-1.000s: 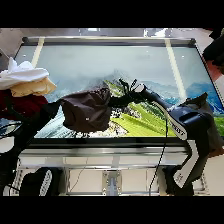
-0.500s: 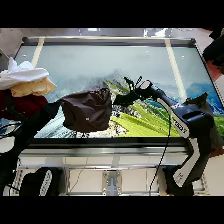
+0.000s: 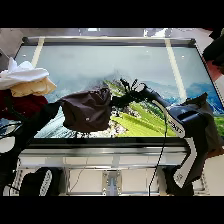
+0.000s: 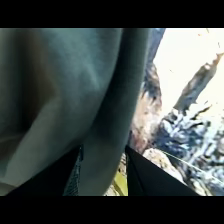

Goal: Fold the shirts.

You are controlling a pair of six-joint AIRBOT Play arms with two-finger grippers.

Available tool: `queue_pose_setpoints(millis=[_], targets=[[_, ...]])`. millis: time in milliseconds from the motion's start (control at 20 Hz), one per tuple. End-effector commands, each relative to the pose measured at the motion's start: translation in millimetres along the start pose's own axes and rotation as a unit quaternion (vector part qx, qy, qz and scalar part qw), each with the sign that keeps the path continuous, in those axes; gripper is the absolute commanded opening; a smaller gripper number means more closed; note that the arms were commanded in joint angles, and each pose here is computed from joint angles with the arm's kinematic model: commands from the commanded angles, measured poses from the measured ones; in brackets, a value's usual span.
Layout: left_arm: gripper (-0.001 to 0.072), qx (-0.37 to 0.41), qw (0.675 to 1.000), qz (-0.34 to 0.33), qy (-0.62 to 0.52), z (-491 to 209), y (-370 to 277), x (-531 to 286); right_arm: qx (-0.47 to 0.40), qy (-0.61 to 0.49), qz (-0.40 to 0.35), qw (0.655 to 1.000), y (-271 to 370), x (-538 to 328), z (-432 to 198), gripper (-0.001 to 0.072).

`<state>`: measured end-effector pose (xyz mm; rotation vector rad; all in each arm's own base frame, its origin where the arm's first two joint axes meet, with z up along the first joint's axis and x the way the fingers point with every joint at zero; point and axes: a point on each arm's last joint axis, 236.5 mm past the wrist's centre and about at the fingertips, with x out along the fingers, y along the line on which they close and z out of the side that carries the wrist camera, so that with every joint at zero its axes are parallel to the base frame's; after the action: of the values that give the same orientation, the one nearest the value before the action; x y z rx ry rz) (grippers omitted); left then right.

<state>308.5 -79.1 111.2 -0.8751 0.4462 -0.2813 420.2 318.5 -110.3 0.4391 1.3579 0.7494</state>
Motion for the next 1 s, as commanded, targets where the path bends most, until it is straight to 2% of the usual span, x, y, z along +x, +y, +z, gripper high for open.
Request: queue_pose_setpoints(millis=[0,50,100,250,350,600,750,950], targets=[[0.0011,0.005,1.0,0.003,0.0,0.0,1.3,-0.3,0.005,0.006,0.012,1.0,7.0,12.6,-5.7,0.0283],[0.0011,0.005,1.0,0.003,0.0,0.1,1.2,-0.3,0.004,0.006,0.019,1.0,12.3,13.5,-5.8,0.0078],[0.001,0.005,1.0,0.003,0.0,0.3,1.2,-0.3,0.004,0.004,0.028,1.0,18.8,12.2,-3.5,0.0008],[0.001,0.013,1.0,0.001,-0.02,14.7,-5.9,-2.7,-0.034,0.021,0.054,0.998,47.7,-11.0,0.4,0.0006],[0.0009,0.037,0.998,-0.008,-0.054,45.7,-26.9,-11.7,-0.094,0.035,0.054,0.994,73.1,-52.8,4.0,0.0006],[0.0009,0.174,0.978,-0.034,-0.111,111.3,-115.8,-56.1,-0.235,0.008,-0.012,0.972,153.2,-213.8,-8.6,0.0006],[0.0009,0.241,0.96,-0.072,-0.123,122.5,-180.6,-87.9,-0.328,-0.086,-0.028,0.94,237.2,-318.2,-38.1,0.0006],[0.0009,0.289,0.944,-0.104,-0.123,119.2,-228.0,-114.8,-0.421,-0.265,-0.021,0.867,335.7,-434.8,-75.0,0.0005]])
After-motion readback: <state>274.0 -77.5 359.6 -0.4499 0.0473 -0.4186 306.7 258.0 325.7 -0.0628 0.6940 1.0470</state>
